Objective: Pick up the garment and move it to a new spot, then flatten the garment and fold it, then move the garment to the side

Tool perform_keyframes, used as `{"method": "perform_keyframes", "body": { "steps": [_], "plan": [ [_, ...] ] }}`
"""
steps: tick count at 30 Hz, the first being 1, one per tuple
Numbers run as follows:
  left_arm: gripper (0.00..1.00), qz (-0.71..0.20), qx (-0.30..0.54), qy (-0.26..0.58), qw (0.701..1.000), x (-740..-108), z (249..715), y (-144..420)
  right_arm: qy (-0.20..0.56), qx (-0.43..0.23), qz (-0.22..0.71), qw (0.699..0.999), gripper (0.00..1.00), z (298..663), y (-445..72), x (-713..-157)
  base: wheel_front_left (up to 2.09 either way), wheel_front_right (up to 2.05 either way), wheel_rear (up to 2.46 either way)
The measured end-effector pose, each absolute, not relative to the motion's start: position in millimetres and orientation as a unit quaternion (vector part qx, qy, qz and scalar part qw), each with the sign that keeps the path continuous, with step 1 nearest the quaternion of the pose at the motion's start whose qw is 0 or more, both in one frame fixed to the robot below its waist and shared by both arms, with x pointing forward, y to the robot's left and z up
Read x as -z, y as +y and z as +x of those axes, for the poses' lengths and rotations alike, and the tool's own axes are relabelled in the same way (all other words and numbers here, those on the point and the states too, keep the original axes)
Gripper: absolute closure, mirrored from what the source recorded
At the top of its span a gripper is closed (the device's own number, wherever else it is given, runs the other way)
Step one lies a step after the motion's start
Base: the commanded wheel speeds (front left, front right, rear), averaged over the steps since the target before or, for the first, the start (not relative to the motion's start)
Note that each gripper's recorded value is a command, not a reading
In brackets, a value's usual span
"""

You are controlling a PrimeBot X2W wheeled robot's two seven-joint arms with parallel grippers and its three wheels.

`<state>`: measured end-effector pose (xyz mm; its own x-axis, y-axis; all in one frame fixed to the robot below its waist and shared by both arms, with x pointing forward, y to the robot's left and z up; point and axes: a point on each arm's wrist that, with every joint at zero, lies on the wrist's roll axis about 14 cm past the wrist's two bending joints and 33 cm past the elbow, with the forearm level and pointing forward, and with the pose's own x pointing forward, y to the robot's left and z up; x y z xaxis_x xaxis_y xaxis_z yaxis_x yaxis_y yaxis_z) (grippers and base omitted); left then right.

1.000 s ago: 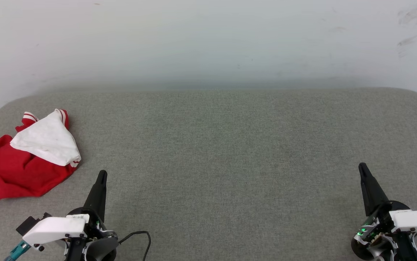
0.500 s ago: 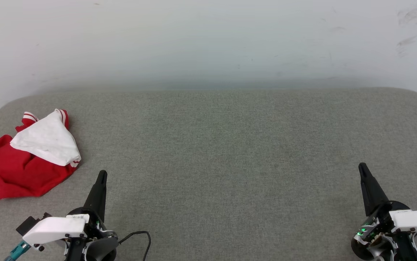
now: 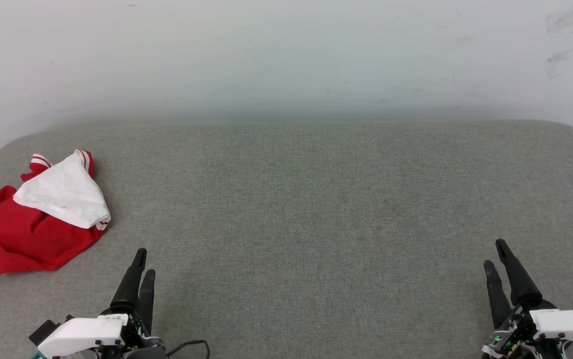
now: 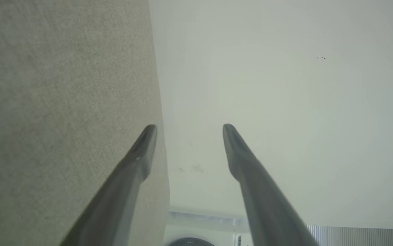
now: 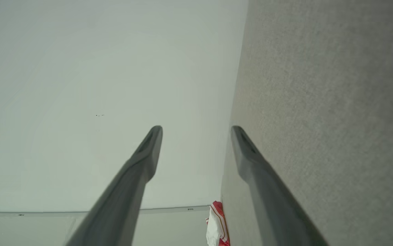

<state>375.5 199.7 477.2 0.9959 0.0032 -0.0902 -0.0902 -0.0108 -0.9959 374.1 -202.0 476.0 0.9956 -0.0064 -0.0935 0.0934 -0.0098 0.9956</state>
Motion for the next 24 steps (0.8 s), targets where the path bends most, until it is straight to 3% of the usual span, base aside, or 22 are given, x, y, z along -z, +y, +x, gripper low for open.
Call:
{"method": "perform_keyframes", "body": {
  "steps": [9, 24],
  "plan": [
    [0.00, -0.694, -0.044, 0.009, 0.719, -482.8, 375.5, 207.9, 0.017, 0.041, 0.683, 0.729, 0.00, 374.5, -205.5, -480.6, 0.00, 0.00, 0.00],
    [0.00, -0.563, -0.057, -0.010, 0.824, -503.3, 379.7, 217.7, -0.021, 0.014, 0.539, 0.842, 0.00, 381.8, -204.8, -514.1, 0.00, 0.00, 0.00]
  ]
}}
